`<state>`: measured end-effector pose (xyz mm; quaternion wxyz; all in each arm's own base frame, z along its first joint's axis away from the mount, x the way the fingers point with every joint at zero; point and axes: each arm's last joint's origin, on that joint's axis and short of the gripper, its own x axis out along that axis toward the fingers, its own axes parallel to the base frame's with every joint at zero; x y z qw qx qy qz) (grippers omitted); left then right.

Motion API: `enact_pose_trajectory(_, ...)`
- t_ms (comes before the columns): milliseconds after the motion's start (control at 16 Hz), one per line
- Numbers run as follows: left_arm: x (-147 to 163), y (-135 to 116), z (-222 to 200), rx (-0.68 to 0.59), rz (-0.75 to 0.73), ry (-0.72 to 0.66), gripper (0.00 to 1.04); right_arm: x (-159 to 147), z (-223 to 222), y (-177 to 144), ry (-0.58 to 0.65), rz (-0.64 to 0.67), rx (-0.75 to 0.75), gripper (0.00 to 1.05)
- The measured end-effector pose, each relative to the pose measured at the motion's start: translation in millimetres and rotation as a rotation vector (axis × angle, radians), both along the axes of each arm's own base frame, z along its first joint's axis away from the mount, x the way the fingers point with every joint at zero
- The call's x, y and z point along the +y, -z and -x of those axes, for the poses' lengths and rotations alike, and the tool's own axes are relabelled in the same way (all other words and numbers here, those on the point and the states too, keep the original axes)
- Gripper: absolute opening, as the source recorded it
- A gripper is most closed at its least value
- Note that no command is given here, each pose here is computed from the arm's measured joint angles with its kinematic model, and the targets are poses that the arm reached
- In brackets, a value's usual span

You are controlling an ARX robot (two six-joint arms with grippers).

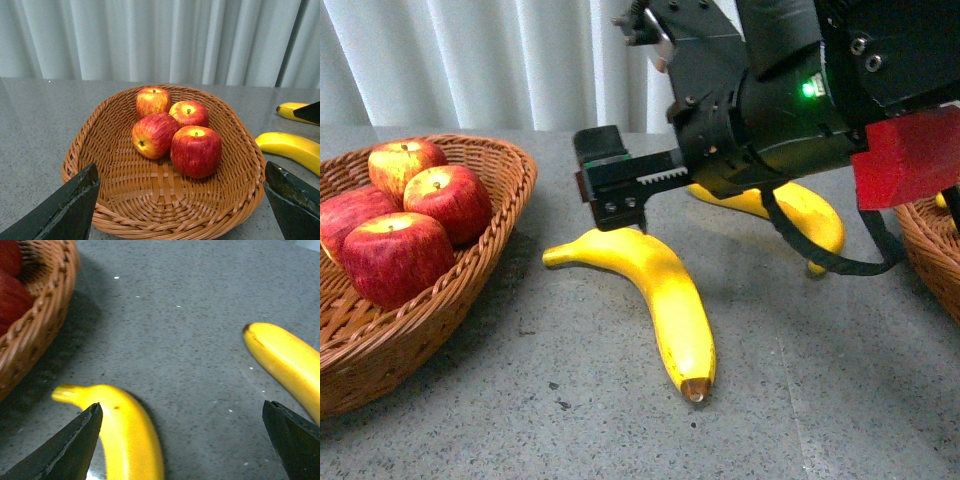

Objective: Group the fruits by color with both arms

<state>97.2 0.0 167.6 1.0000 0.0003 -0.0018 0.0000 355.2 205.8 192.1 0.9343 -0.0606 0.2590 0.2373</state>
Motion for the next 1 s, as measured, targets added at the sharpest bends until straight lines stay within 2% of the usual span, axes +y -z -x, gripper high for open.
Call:
enact_pose_trajectory(188, 0, 0, 0, 0.000, 0.000, 0.000, 0.98, -26, -10, 6, 0.040, 0.019, 0.073, 0.98)
enact_pose_trajectory(312, 0, 0, 0, 0.000, 0.000, 0.000, 0.98, -30, -2, 11, 0.011, 0.039, 0.147, 0.98)
enact_pose_trajectory(688, 0, 0, 0, 0.000, 0.000, 0.000, 0.98, -1, 28, 18, -0.112, 0.060, 0.219, 0.98)
enact_pose_trajectory(1000, 0, 0, 0, 0.000, 0.000, 0.000, 0.98, 5, 27, 32, -0.103, 0.127, 0.206, 0.98)
